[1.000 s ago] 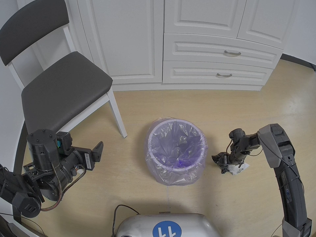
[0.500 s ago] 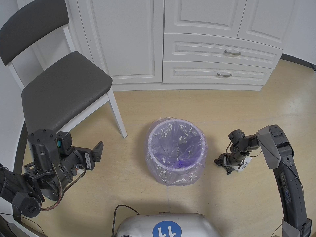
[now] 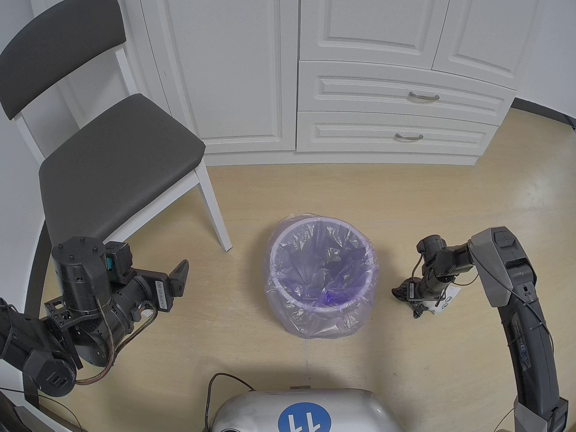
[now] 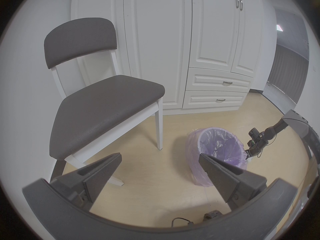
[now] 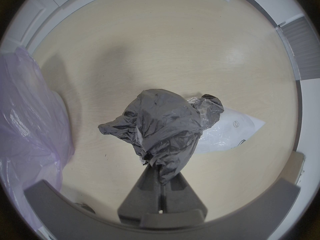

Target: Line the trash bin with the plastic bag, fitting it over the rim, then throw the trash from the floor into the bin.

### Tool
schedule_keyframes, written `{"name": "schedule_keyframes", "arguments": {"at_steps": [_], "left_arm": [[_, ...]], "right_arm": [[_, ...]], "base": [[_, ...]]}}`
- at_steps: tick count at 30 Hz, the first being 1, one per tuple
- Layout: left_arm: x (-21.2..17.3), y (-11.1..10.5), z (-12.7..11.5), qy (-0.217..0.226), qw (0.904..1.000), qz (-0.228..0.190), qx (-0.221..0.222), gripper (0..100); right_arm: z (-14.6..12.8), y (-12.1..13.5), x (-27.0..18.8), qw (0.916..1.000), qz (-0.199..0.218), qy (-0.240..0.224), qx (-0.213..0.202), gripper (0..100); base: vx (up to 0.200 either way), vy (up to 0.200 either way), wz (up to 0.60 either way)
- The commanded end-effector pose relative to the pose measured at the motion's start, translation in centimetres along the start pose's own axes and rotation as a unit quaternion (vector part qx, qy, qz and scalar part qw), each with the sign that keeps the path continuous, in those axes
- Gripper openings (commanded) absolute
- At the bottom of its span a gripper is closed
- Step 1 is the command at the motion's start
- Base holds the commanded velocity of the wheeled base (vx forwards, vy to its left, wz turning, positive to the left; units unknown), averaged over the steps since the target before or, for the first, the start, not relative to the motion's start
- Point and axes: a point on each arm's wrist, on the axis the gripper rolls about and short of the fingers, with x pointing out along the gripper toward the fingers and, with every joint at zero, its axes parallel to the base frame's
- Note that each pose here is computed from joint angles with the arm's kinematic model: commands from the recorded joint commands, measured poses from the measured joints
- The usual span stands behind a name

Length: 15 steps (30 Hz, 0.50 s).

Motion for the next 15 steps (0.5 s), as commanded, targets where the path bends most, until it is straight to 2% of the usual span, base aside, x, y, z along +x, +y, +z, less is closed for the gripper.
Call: {"name": "schedule_keyframes", "arguments": {"at_steps": [1,8,15], "left_arm": [[-0.02,-0.02,-0.05,0.001,1.0000,0.000,0.001,100],[-0.06,0.00,-0.06,0.001,1.0000,0.000,0.001,100],[-0.07,0.00,0.01,-0.001,1.0000,0.000,0.000,100]], "right_arm": [[0.08,0.10,-0.16,1.0000,-0.003,-0.003,-0.001,0],[-0.02,0.14,-0.35,0.9999,-0.001,-0.015,0.000,0],[0.03,0.15,-0.54,0.9949,0.019,-0.099,0.001,0]], "base": [[0.000,0.000,0.00],[0.000,0.000,0.00],[0.000,0.000,0.00]]}}
